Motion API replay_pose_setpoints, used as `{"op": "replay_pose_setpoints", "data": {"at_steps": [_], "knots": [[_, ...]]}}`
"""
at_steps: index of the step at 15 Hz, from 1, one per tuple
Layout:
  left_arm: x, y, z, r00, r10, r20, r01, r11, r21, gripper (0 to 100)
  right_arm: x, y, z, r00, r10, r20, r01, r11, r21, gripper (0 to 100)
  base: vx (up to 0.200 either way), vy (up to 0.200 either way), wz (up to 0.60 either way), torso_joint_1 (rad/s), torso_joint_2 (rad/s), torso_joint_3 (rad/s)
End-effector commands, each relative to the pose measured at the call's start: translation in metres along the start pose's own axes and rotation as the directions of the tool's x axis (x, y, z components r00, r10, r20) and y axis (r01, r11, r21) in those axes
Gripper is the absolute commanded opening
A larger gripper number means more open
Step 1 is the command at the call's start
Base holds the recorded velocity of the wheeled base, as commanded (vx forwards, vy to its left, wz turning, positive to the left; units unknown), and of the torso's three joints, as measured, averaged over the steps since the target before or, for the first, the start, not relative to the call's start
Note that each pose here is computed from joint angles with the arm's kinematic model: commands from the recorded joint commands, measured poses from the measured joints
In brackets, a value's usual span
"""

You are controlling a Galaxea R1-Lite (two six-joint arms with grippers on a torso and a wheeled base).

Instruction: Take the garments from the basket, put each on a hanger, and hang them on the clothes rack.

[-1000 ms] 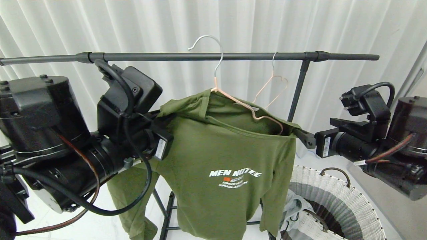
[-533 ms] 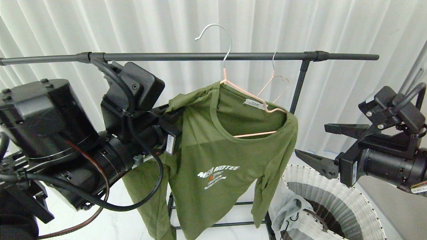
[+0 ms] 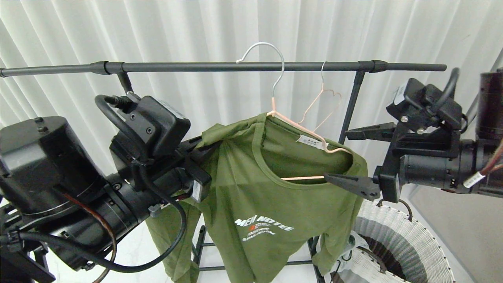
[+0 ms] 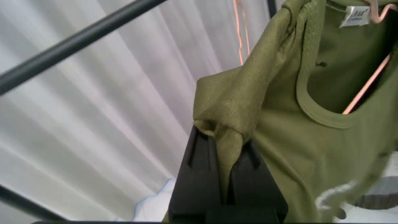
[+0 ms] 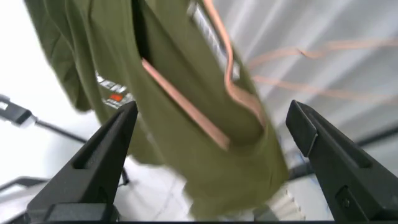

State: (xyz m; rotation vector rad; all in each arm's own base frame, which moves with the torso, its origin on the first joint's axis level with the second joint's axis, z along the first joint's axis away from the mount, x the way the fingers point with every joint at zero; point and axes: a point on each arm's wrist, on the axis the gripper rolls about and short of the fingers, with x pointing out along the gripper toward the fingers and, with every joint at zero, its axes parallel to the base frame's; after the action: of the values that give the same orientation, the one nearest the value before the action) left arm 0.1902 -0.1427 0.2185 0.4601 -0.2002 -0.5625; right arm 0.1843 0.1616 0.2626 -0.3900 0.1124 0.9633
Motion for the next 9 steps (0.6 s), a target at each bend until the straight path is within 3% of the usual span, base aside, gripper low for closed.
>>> {"op": "replay_pose_setpoints", "data": {"at_steps": [1,9], "knots": [[-0.005,0.000,0.001,1.000,-0.007,0.010,0.006,1.000,0.015,0,0.027,-0.005,-0.001,0.999,0.040,-0.034,-0.040,0.999,-0.010,100,0.000,0.000,0.00,0.000,0.00,0.000],[-0.010,-0.007,0.004,0.999,-0.044,0.027,0.044,0.999,0.018,0,0.061,-0.009,-0.003,0.993,0.097,-0.064,-0.097,0.995,-0.002,100,0.000,0.000,0.00,0.000,0.00,0.000]]}}
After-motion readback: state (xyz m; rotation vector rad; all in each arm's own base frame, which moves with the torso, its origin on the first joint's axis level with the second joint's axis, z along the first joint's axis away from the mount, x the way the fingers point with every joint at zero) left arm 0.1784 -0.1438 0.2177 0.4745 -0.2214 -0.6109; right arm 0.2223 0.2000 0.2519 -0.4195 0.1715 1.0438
